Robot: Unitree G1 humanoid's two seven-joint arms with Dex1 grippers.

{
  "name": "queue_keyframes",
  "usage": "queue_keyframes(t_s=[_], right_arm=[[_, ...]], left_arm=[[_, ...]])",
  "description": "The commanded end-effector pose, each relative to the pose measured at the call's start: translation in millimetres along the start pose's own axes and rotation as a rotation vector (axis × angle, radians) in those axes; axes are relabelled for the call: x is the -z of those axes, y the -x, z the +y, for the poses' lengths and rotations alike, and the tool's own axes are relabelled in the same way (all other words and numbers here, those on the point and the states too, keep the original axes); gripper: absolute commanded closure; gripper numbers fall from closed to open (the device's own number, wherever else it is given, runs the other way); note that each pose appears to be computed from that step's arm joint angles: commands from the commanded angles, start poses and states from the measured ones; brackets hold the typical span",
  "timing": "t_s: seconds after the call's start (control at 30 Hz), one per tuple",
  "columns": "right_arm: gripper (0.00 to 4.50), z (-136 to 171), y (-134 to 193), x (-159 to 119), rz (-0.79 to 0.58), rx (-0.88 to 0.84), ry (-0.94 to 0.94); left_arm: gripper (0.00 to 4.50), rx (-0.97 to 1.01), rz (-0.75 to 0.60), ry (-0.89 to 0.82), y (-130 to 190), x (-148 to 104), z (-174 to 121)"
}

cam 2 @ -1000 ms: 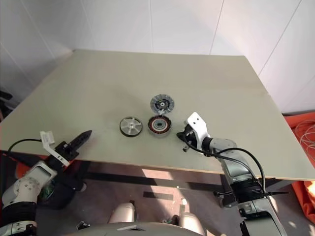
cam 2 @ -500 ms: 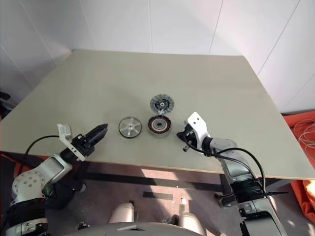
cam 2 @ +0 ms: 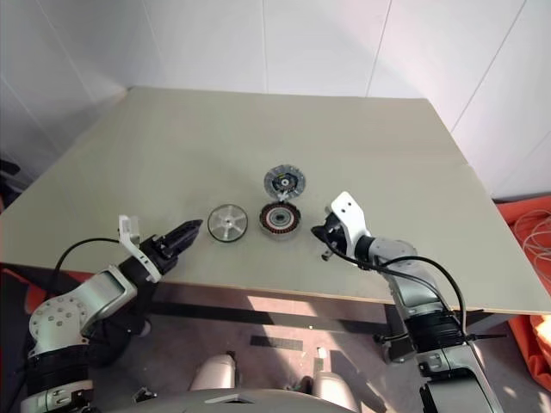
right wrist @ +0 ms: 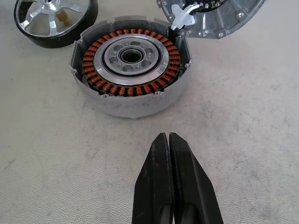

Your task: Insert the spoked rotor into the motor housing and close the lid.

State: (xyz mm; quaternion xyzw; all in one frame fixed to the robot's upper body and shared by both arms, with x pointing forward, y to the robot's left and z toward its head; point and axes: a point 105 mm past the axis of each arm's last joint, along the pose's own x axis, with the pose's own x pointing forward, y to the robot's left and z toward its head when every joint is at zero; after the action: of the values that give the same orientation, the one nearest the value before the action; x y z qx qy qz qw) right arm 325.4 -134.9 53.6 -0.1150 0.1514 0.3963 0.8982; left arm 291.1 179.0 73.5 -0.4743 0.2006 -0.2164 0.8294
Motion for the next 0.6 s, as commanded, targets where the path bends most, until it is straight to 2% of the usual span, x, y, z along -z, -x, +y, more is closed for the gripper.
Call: queue_keyframes(t_s=[0.03,0.6], right_arm=[[4.5,-5.9,3.5,-25.6,-0.074,0.014,0.051],[4.5,-7.5,2.5,-25.6,-0.072,0.02,0.055]], left_arm=[[1.58,0.036,0.002,-0.053,-7.3,-4.9,-19.2],[1.58,-0.018,-0.013,-0.071,-9.6,-6.5,-18.9]])
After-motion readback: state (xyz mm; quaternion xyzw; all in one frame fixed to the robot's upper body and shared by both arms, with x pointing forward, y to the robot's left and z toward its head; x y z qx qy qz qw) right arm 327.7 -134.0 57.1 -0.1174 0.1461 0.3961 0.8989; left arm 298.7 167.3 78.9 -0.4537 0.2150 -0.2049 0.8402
